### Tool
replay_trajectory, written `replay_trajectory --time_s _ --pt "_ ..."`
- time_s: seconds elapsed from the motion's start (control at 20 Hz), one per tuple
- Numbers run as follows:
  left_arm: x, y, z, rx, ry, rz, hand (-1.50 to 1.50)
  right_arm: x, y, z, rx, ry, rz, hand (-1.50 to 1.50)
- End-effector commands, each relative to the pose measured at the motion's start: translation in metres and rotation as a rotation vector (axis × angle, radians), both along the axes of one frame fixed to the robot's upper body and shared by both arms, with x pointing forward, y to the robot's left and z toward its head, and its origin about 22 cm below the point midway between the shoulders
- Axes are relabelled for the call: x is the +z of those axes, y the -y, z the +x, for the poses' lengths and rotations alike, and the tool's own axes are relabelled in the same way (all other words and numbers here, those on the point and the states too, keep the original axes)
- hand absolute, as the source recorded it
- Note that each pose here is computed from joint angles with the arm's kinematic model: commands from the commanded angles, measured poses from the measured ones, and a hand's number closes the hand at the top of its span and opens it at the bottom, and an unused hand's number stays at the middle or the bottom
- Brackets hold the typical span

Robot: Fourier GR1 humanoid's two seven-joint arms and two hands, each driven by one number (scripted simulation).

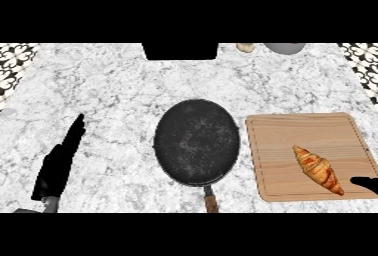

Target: Pick the croissant from the cutting board and place it in the pan

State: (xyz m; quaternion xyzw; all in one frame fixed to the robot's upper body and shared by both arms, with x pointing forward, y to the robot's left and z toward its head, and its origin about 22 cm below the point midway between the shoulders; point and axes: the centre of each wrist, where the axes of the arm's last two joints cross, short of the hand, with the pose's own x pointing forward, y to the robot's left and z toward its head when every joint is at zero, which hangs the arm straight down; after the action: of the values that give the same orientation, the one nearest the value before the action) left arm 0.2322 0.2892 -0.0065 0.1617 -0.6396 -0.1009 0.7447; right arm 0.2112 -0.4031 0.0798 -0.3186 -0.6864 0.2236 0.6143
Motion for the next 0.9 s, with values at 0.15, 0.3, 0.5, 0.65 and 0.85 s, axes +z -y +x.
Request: replay_trajectory --time_s 0.15,0.3,0.5,0.65,0.85 --pt "0.01 0.003 -0.008 -0.022 -0.013 0.017 0.0 0.045 0.015 -0.008 0.067 -0.139 -0.36 -1.5" --pt "0.012 0.014 -0.021 -0.019 -0.023 0.001 0.0 0.041 0.004 -0.014 0.141 -0.247 -0.44 -1.5" --pt "0.013 0.008 -0.012 -0.06 -0.026 0.003 0.0 0.056 -0.032 0.008 0.203 -0.366 -0.481 -1.5" --pt "0.009 0.009 -0.018 -0.034 -0.026 -0.01 0.0 0.067 -0.06 0.003 0.236 -0.425 -0.526 -1.5" --pt "0.018 0.016 -0.025 -0.055 -0.011 0.005 0.0 0.052 -0.09 0.006 0.219 -0.466 -0.574 -1.5"
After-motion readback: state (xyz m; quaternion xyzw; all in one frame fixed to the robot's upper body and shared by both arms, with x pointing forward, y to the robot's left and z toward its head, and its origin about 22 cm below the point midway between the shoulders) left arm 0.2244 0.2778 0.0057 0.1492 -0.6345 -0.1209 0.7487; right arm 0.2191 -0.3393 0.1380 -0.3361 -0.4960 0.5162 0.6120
